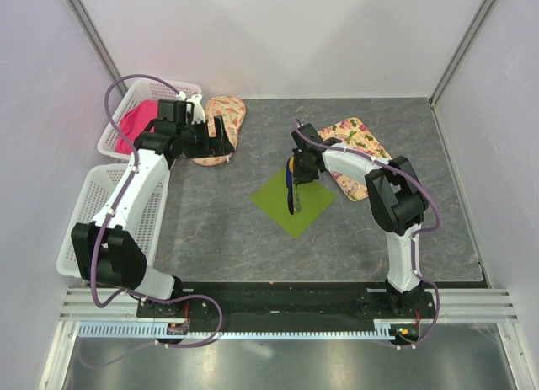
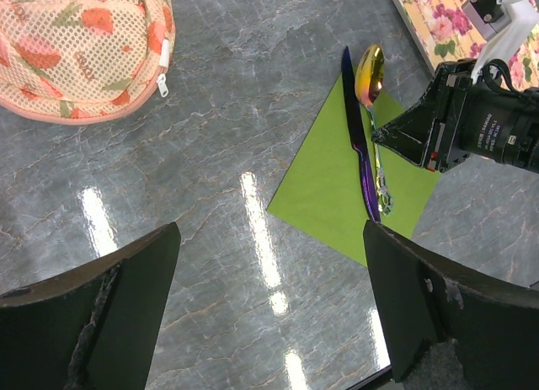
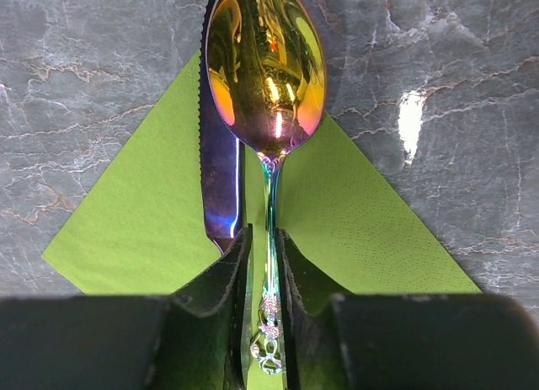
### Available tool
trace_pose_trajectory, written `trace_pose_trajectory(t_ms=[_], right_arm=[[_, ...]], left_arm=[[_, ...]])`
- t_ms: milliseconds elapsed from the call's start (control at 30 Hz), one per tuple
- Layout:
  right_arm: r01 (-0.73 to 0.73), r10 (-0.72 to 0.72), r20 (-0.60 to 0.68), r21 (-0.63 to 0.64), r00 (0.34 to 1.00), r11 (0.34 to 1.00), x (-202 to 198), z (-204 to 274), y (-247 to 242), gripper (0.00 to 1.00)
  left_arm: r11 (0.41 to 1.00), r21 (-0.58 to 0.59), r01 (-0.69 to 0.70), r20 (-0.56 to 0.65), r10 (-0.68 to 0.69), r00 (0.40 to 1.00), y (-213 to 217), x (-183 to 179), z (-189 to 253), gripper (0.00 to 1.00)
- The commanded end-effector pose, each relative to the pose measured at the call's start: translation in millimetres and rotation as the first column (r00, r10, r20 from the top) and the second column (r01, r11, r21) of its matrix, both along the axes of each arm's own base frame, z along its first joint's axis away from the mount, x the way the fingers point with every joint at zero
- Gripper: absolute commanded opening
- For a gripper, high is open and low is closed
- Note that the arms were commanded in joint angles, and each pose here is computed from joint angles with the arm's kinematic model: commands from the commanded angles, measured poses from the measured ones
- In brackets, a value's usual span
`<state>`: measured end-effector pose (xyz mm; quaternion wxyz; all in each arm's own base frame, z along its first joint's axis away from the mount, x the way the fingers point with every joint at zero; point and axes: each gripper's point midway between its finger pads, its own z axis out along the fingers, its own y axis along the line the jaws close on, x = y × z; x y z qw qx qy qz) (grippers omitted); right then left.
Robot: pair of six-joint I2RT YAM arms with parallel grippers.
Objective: Place the utensils on the paper napkin and roll it up
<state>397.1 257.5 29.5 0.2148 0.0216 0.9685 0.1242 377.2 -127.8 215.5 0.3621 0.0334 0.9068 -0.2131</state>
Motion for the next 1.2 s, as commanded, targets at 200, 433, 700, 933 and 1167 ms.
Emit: trace_pose_trajectory(t_ms=[200,433,700,933,1167], right_arm=[[-0.072,0.063,0.108,0.077,0.992,0.994,13.1,55.9,15.5,0.27],[-0.213,0.179,0.251,0.112,0.951,0.971,12.2,121.6,10.8,0.46],[-0.38,0.289,0.336,0.249,0.897,0.891,-5.4,159.9,-12.5,0.98],[-0.358,0.239,0.308,0.426,0.921,0.831,-17.7,156.2,-42.4,0.98],[-0.35,0.244,0.276,0.454,0.93,0.819,-29.5,144.0,-50.9,0.98]], left_arm=[[0.997,-0.007,0.079,0.118,-0.077,0.99,-5.3,3.5,32.5,1.0],[0.944,0.083,0.318,0.292,-0.328,0.898,-18.8,-16.6,68.6,1.0],[0.787,0.049,0.615,0.41,-0.578,0.706,-56.2,-44.0,85.5,1.0],[0.595,0.238,0.768,0.447,-0.769,0.457,-115.4,-70.7,44.7,1.0],[0.235,0.527,0.816,0.365,-0.93,0.032,-187.9,-151.4,-38.9,0.88]])
